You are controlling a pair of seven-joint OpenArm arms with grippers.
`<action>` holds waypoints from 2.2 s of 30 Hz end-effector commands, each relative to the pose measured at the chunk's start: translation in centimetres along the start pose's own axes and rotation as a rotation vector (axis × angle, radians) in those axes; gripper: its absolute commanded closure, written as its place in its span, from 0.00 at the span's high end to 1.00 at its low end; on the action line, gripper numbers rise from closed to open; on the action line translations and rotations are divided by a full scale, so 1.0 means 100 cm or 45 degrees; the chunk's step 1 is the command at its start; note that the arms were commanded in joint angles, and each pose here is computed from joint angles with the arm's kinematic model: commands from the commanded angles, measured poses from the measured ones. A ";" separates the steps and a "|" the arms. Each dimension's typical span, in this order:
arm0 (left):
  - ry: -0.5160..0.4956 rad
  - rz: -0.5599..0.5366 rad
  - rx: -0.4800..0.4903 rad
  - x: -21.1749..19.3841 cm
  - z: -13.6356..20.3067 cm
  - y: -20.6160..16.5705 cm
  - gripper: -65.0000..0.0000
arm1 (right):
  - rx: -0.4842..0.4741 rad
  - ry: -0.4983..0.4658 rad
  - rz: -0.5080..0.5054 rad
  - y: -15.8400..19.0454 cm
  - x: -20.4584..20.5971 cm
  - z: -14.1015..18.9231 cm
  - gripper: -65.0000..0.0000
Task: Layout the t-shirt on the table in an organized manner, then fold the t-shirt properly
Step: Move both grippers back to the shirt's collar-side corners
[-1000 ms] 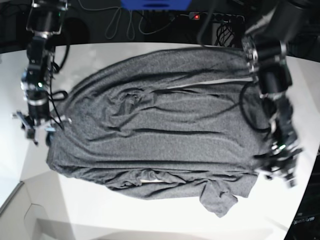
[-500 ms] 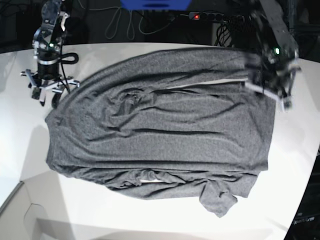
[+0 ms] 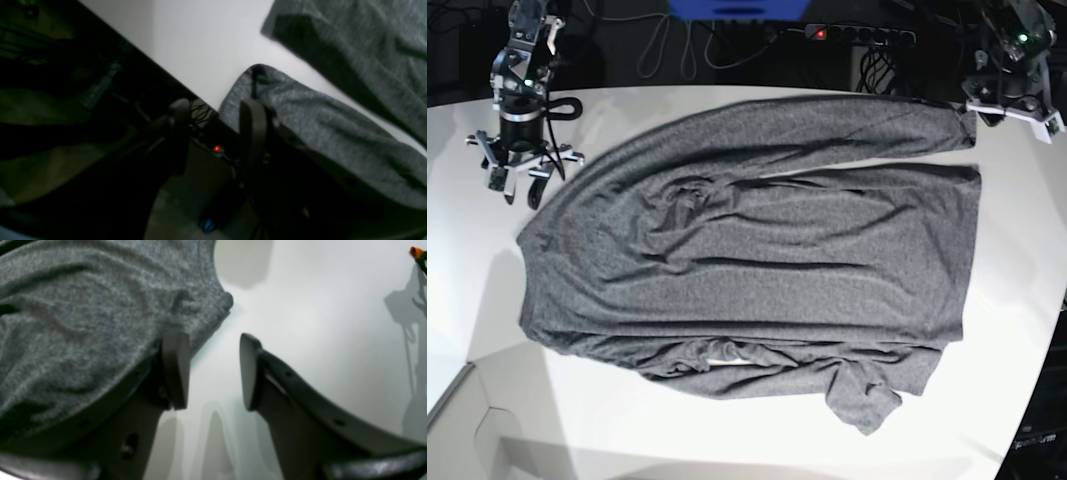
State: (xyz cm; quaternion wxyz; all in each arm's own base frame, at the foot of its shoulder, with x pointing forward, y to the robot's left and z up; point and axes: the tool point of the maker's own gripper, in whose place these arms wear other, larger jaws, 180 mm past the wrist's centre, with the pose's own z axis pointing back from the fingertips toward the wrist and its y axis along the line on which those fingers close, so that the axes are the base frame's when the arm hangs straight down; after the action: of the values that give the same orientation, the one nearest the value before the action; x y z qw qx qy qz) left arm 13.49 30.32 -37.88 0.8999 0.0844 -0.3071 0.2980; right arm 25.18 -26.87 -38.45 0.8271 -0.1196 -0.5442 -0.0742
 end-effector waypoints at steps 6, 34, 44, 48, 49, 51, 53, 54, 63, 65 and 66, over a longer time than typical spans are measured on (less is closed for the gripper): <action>0.027 0.036 0.005 -0.008 -0.016 0.003 0.37 | -0.009 -0.051 0.014 -0.005 0.009 0.004 0.36; 0.049 -0.026 -0.063 -0.015 -0.048 -0.017 0.37 | -0.006 -0.021 0.030 -0.007 -0.001 0.014 0.36; 0.094 -0.082 -0.105 -0.025 -0.054 -0.030 0.00 | -0.006 -0.019 0.030 -0.007 -0.001 0.014 0.36; 0.093 -0.084 -0.105 -0.025 -0.054 -0.030 0.00 | -0.006 -0.019 0.030 -0.007 -0.001 0.014 0.36; 0.079 -0.082 -0.110 -0.021 -0.052 -0.031 0.00 | -0.006 -0.019 0.030 -0.007 -0.001 0.014 0.36; 0.036 -0.089 -0.119 -0.011 -0.046 -0.034 0.00 | -0.006 -0.021 0.030 -0.007 -0.001 0.014 0.36; -0.033 -0.099 -0.136 0.006 -0.036 -0.040 0.00 | -0.006 -0.023 0.030 -0.007 0.000 0.014 0.36; -0.067 -0.106 -0.139 0.014 -0.030 -0.040 0.00 | -0.006 -0.023 0.030 -0.007 0.000 0.014 0.36; -0.256 -0.124 -0.076 0.058 0.009 -0.022 0.00 | -0.004 -0.052 0.016 -0.002 0.009 0.019 0.36; -0.266 -0.112 -0.042 0.061 0.011 -0.011 0.00 | 0.000 -0.035 0.015 0.000 0.004 0.022 0.36; -0.266 -0.107 -0.025 0.061 0.012 -0.005 0.00 | 0.004 -0.035 0.014 0.001 0.004 0.023 0.36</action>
State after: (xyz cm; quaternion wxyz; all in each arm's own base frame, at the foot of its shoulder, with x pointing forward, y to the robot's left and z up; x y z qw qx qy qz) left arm 16.71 31.98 -34.43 0.8825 0.1095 -0.3803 0.2541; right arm 22.80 -26.01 -38.54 0.8345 -0.1188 -0.5336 -0.0689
